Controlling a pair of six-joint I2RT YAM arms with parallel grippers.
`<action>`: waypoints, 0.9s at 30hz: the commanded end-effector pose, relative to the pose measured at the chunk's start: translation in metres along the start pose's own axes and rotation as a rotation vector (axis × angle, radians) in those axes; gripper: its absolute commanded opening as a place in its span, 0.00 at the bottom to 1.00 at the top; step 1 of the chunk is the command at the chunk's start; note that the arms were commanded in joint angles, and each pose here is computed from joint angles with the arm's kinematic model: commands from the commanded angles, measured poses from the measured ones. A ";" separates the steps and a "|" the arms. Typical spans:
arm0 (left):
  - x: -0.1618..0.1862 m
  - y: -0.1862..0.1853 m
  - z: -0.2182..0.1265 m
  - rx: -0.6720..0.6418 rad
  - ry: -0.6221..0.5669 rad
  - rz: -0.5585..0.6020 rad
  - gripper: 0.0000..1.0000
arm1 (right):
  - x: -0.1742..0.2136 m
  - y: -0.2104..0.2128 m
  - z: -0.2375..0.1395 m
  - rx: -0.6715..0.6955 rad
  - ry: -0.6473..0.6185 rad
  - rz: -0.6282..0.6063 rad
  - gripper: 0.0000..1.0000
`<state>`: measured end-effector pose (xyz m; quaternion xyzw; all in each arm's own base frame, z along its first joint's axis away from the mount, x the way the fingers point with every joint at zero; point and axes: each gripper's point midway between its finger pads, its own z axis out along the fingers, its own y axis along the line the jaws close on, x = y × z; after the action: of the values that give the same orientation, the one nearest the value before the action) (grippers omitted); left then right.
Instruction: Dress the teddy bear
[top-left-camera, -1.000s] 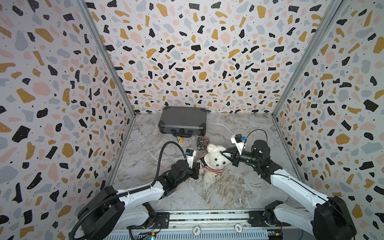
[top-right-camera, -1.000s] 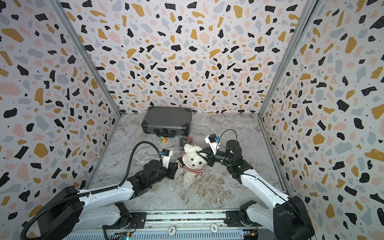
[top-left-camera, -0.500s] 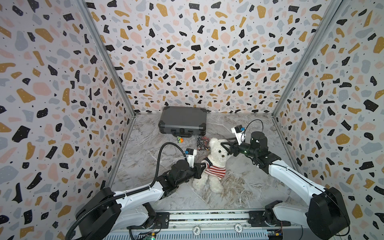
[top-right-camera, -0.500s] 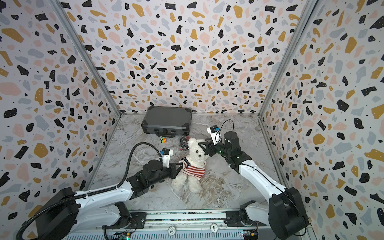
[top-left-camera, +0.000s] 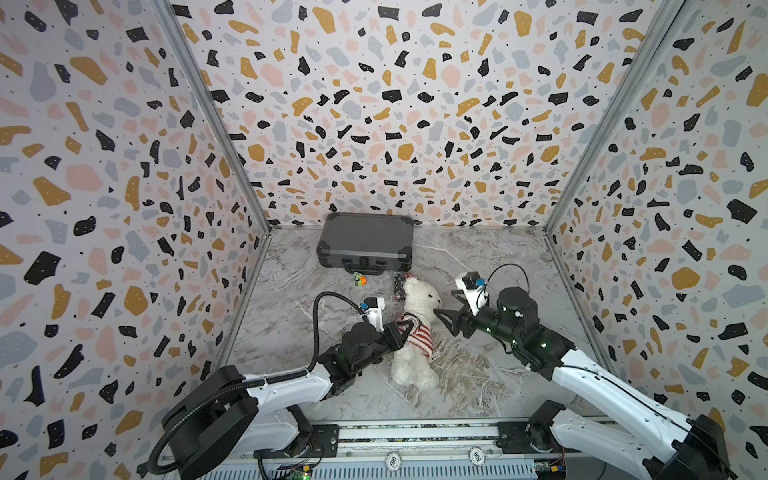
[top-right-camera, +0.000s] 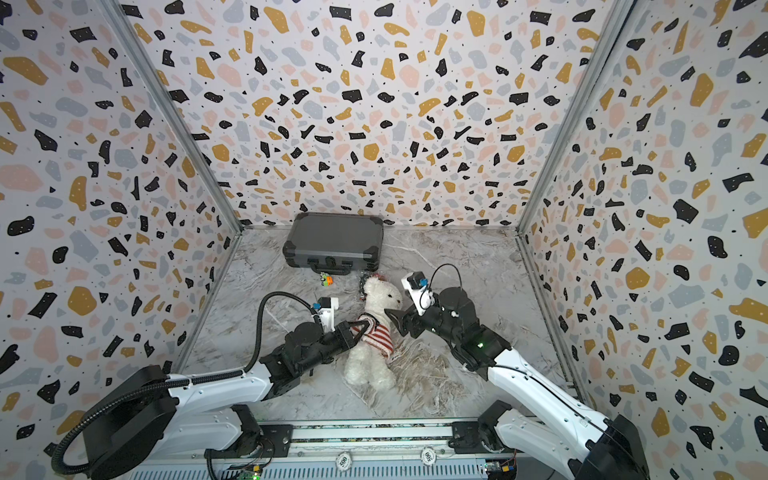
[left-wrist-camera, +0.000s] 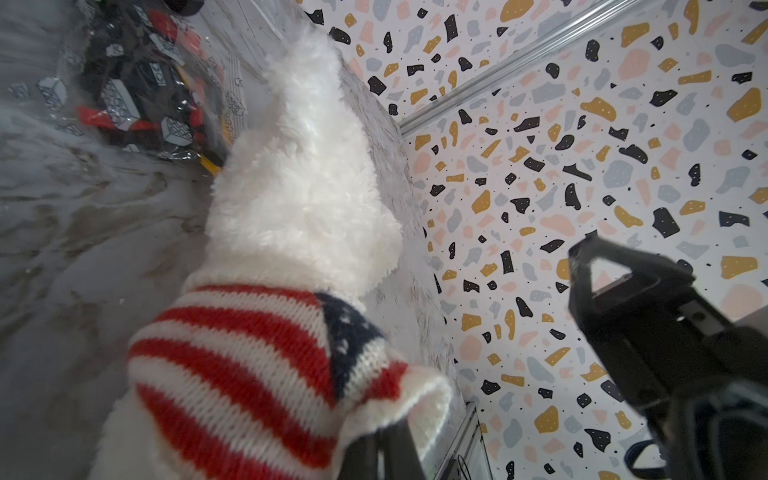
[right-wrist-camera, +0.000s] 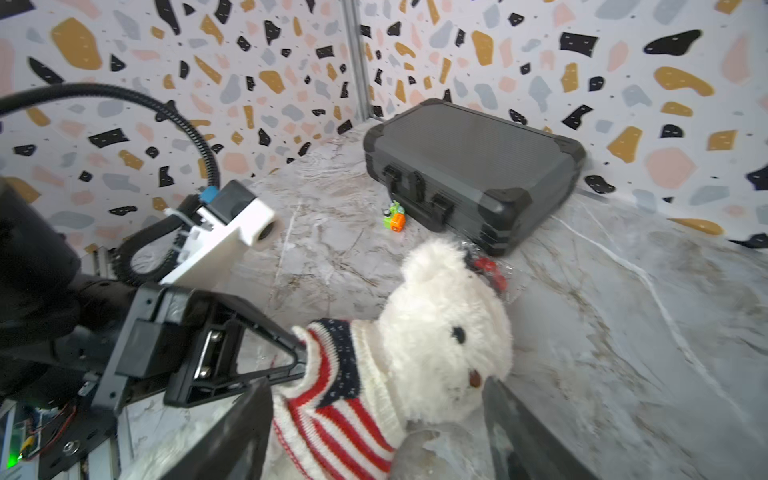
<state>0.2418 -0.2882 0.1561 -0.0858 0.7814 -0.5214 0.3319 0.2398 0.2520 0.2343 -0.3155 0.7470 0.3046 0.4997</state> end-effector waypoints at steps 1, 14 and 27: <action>-0.013 -0.027 -0.002 0.122 -0.070 -0.053 0.00 | 0.033 0.018 0.010 -0.060 0.051 0.030 0.79; 0.001 -0.028 0.003 0.132 -0.057 -0.082 0.00 | 0.081 0.035 0.057 -0.066 0.114 0.082 0.73; 0.008 -0.015 -0.002 0.110 -0.036 -0.080 0.00 | 0.115 -0.003 0.070 0.115 0.184 0.091 0.08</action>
<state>0.2336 -0.2952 0.1442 -0.1184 0.7702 -0.5415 0.3155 0.2349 0.2964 0.1106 -0.3013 0.8073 0.2797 0.4233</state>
